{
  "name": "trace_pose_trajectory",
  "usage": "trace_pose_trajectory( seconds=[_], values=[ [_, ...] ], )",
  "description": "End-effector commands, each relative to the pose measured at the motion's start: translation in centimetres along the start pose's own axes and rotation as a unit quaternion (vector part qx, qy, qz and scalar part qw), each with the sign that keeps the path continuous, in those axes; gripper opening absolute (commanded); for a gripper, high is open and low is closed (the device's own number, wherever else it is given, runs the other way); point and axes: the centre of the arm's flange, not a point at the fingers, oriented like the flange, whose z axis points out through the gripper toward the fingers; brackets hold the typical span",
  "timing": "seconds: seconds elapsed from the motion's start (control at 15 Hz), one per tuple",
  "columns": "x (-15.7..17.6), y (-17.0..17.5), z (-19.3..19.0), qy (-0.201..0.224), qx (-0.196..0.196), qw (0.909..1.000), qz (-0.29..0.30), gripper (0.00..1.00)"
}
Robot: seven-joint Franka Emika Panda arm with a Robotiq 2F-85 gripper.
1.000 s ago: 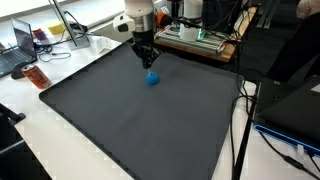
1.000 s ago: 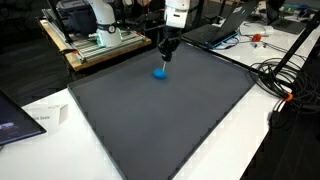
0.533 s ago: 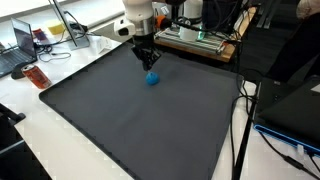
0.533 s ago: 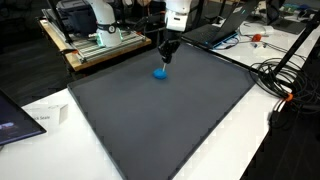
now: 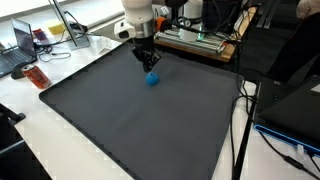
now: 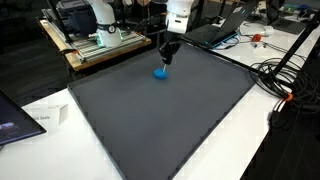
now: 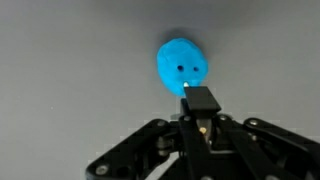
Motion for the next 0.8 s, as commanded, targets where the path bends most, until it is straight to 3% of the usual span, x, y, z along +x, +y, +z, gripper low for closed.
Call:
trace_pose_trajectory(
  seconds=[0.0,0.73],
  values=[
    [-0.4,-0.5,-1.6,-0.001,0.001,1.0000,0.004,0.03],
    [-1.0,-0.5,-5.7,0.022,-0.014,0.9996,0.012,0.03]
  ],
)
